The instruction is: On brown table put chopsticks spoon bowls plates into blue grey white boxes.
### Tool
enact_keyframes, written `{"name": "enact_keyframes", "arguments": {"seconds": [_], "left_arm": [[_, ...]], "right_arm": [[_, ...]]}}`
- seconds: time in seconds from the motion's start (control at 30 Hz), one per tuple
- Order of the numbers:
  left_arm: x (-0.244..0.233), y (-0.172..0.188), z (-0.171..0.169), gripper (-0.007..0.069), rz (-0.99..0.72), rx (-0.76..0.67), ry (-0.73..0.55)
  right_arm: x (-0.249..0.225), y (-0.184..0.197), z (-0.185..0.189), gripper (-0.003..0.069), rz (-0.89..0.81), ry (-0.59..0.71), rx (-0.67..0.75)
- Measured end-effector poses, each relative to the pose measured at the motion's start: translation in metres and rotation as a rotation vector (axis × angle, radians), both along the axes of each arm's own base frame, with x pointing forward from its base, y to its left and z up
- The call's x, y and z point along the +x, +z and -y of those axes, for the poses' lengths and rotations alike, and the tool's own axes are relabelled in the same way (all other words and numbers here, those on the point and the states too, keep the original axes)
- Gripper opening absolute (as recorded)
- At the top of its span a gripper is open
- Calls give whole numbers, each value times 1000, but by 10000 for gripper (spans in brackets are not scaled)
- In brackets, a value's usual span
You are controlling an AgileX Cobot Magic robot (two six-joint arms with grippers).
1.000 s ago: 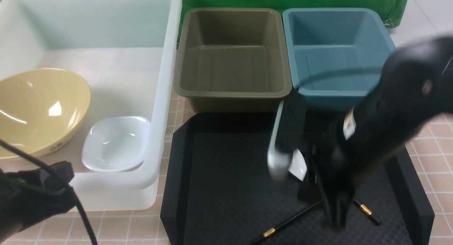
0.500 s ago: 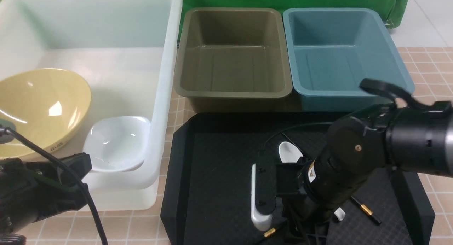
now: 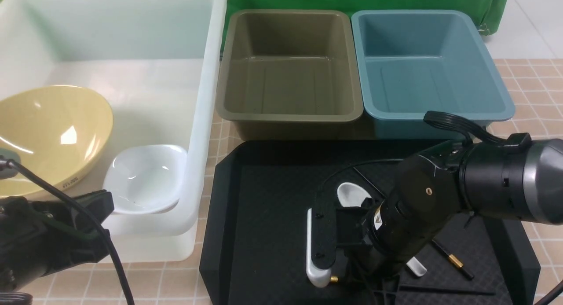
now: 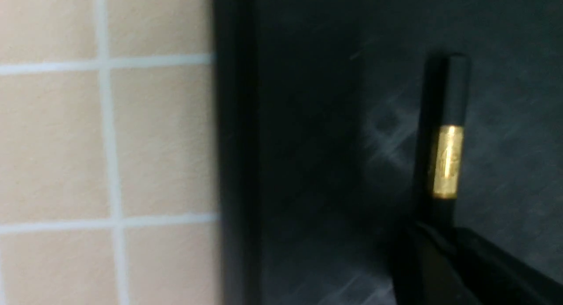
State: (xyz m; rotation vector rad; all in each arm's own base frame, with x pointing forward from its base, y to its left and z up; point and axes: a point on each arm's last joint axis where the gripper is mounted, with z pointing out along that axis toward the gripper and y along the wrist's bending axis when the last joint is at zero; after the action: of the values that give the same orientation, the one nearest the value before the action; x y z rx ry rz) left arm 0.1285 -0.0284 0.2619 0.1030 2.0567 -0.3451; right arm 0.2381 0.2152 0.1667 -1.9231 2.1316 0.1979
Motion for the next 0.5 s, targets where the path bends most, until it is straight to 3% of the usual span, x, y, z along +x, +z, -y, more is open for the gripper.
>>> {"name": "enact_keyframes", "arguments": {"seconds": [0.2, 0.33, 0.4, 0.43, 0.5], "left_arm": [[0, 0, 0, -6, 0, 0, 0], [0, 0, 0, -6, 0, 0, 0], [0, 0, 0, -6, 3, 0, 2], [0, 0, 0, -6, 4, 1, 3], [0, 1, -1, -6, 8, 1, 6]], "right_arm": [[3, 25, -2, 86, 90, -11, 73], [6, 83, -5, 86, 198, 2, 171], [12, 125, -6, 86, 352, 11, 248], [13, 129, -7, 86, 370, 12, 256], [29, 169, -4, 86, 596, -21, 361]]}}
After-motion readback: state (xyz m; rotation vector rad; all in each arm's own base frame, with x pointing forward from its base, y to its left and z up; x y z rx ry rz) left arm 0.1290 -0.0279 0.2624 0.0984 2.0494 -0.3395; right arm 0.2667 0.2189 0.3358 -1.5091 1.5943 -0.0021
